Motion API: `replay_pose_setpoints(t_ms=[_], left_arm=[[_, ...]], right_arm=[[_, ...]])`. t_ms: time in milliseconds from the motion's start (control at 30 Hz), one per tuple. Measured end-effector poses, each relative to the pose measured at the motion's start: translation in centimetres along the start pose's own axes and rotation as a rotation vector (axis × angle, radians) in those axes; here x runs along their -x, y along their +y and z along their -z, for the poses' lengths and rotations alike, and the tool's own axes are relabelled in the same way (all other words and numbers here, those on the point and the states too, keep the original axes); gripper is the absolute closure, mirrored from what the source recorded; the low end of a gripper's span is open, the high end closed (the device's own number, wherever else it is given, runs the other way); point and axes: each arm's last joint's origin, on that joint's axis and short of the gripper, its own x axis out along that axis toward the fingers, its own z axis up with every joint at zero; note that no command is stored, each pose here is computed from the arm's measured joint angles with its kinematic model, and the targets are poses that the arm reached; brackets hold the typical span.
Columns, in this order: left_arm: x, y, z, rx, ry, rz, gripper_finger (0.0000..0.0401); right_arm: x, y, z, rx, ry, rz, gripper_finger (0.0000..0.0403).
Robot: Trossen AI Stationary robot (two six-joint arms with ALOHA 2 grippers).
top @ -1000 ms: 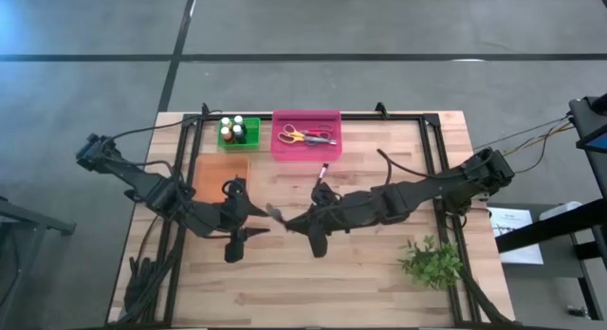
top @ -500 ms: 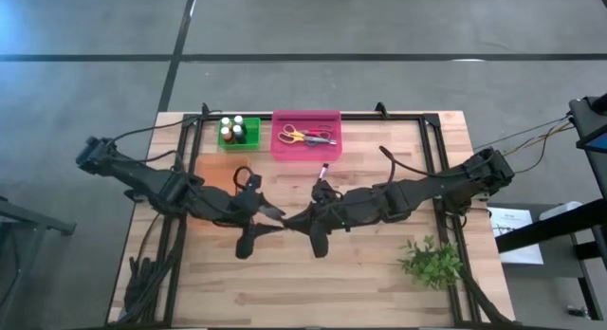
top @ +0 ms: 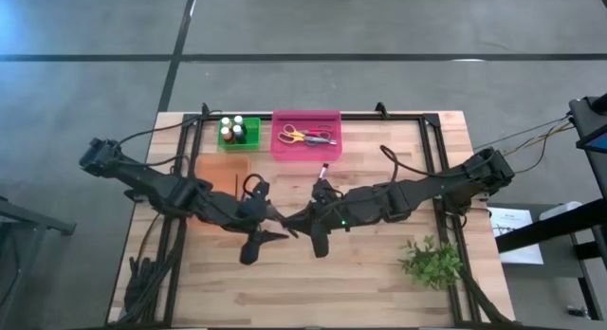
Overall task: Pick & Place Paint Supplies
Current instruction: Put the black paintbrush into the orange bin
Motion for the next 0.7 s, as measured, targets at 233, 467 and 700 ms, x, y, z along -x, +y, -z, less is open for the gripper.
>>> replay_pose_setpoints(t_ms=[233,467,700], left_arm=[[-0.11,-0.09,-0.25,0.007,-0.028,0.006,0.0224],[-0.11,-0.09,-0.22,0.027,-0.024,0.009,0.0242],[-0.15,0.06,-0.26,0.059,-0.023,0.009,0.0354]], right_arm=[[0.0,0.04,-0.05,0.001,-0.005,-0.004,0.0395],[0.0,0.19,-0.21,0.012,-0.022,-0.018,0.0395],[0.0,0.19,-0.22,0.012,-0.025,-0.017,0.0395]])
